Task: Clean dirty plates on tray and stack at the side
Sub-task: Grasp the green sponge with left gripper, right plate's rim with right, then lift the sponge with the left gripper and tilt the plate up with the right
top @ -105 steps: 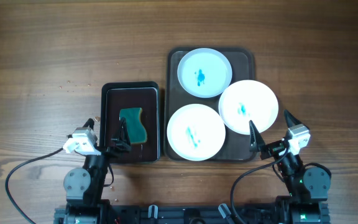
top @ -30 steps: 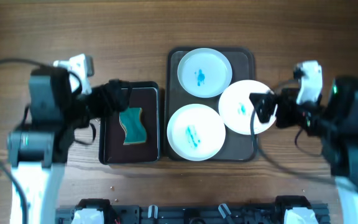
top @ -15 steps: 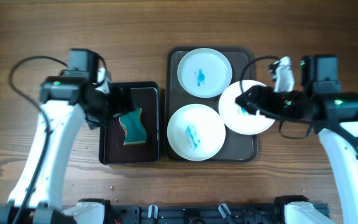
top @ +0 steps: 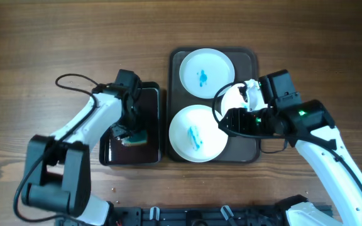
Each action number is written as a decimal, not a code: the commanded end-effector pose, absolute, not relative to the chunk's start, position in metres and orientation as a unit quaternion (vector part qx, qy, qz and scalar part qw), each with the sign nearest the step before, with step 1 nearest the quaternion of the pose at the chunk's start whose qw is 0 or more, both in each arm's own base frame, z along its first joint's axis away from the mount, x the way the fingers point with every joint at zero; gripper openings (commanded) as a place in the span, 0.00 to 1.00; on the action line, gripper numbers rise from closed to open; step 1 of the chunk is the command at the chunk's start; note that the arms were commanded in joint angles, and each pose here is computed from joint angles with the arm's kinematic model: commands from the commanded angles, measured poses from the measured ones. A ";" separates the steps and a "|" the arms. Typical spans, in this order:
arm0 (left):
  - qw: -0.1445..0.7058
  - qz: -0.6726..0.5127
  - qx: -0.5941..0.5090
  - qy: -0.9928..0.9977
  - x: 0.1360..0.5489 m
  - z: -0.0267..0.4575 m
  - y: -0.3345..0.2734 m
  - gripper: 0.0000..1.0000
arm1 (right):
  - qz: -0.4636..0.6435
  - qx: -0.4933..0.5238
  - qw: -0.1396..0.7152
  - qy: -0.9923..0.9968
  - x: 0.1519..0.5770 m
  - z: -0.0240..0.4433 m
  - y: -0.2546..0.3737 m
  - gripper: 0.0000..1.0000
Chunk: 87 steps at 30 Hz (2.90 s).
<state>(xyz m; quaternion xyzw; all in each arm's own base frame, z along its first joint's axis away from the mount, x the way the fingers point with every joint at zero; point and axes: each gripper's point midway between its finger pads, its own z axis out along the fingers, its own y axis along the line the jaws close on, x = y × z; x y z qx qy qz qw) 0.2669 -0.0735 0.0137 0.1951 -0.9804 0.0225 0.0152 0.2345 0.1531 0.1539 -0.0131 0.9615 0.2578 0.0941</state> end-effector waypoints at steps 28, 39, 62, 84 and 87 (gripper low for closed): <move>-0.089 -0.003 0.166 -0.982 0.307 0.008 -0.062 0.31 | 0.246 0.015 0.093 0.965 0.237 0.150 0.150 0.66; -0.127 0.007 0.116 -0.985 0.334 0.047 -0.068 0.50 | 0.247 0.015 0.095 0.964 0.238 0.151 0.150 0.67; -0.075 0.009 0.157 -0.985 0.287 0.011 -0.062 0.34 | 0.191 0.057 0.057 0.978 0.221 0.117 0.127 0.74; -0.113 0.097 0.105 -0.983 0.325 0.132 -0.098 0.04 | 0.196 0.032 0.049 0.979 0.231 0.029 0.135 0.30; -0.103 0.126 0.100 -0.982 0.322 0.134 -0.108 0.04 | 0.209 0.033 0.027 0.977 0.233 0.013 0.142 0.21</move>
